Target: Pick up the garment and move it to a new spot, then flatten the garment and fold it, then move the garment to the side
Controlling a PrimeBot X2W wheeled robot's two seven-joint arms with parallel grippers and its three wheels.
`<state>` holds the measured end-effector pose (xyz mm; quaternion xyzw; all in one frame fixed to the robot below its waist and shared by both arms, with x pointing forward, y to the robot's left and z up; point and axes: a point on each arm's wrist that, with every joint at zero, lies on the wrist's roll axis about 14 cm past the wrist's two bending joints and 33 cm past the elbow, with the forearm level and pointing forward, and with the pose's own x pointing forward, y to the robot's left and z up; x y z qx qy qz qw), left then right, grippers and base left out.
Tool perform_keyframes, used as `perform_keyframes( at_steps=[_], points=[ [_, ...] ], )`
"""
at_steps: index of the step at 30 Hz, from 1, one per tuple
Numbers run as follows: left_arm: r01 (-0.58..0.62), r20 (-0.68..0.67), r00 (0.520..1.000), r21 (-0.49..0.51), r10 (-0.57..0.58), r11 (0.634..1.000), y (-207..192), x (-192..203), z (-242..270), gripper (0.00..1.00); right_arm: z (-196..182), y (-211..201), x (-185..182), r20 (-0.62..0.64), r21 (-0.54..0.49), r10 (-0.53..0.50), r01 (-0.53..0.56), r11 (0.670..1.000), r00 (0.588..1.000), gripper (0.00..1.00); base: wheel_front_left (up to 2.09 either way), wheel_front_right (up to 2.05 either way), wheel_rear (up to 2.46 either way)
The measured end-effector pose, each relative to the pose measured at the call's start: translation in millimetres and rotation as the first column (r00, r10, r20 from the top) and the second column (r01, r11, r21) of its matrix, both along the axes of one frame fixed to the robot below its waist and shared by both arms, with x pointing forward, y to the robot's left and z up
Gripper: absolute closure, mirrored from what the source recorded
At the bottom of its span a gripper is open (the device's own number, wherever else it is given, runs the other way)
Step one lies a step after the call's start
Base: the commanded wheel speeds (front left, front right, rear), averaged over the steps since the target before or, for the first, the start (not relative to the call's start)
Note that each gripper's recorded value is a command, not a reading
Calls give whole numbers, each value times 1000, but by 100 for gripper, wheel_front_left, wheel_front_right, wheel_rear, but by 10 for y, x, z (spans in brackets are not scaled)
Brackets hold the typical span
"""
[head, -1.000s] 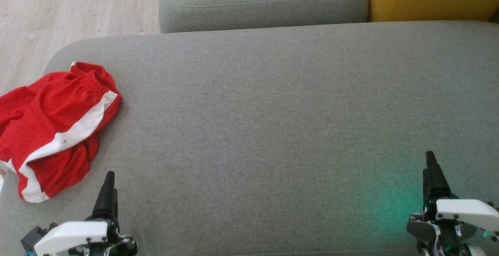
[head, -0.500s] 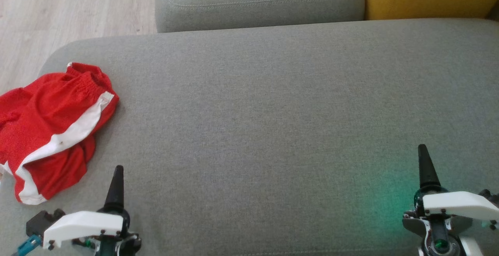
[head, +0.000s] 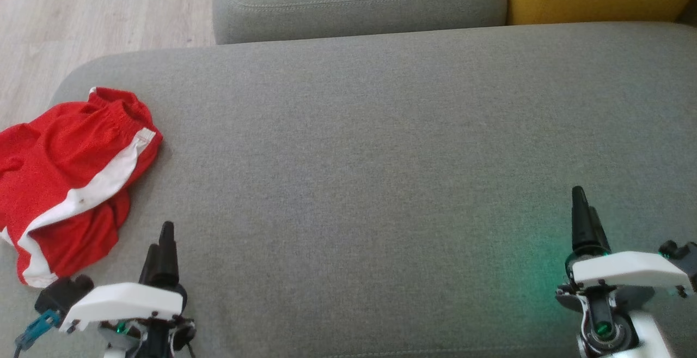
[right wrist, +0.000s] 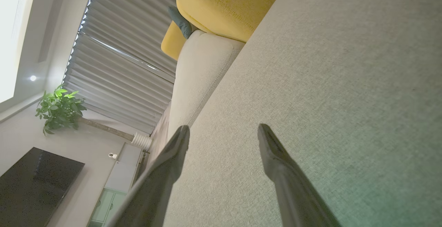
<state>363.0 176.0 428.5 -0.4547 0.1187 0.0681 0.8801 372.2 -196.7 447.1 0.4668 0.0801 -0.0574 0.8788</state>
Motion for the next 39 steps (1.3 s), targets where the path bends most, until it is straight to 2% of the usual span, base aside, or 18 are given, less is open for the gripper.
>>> perform_keyframes(
  at_steps=[9, 17, 26, 39],
  points=[
    [35, 8, 999, 120, -36, 992, -49, 50, 37, 0, 18, 34, 24, 6, -119, 37, -36, 992, 999, 0, 0, 0, 0],
    [53, 12, 998, 230, -57, 972, -53, 64, 55, 0, 68, 91, 66, 19, -230, 79, -73, 971, 997, 0, 0, 0, 0],
    [68, 19, 997, 353, -80, 933, -56, 71, 87, 0, 127, 182, 106, 32, -354, 134, -114, 928, 990, 0, 0, 0, 0],
    [91, 22, 993, 504, -119, 859, -98, 88, 118, 0, 104, 165, 81, 20, -511, 164, -131, 850, 986, 0, 0, 0, 0]
  ],
)
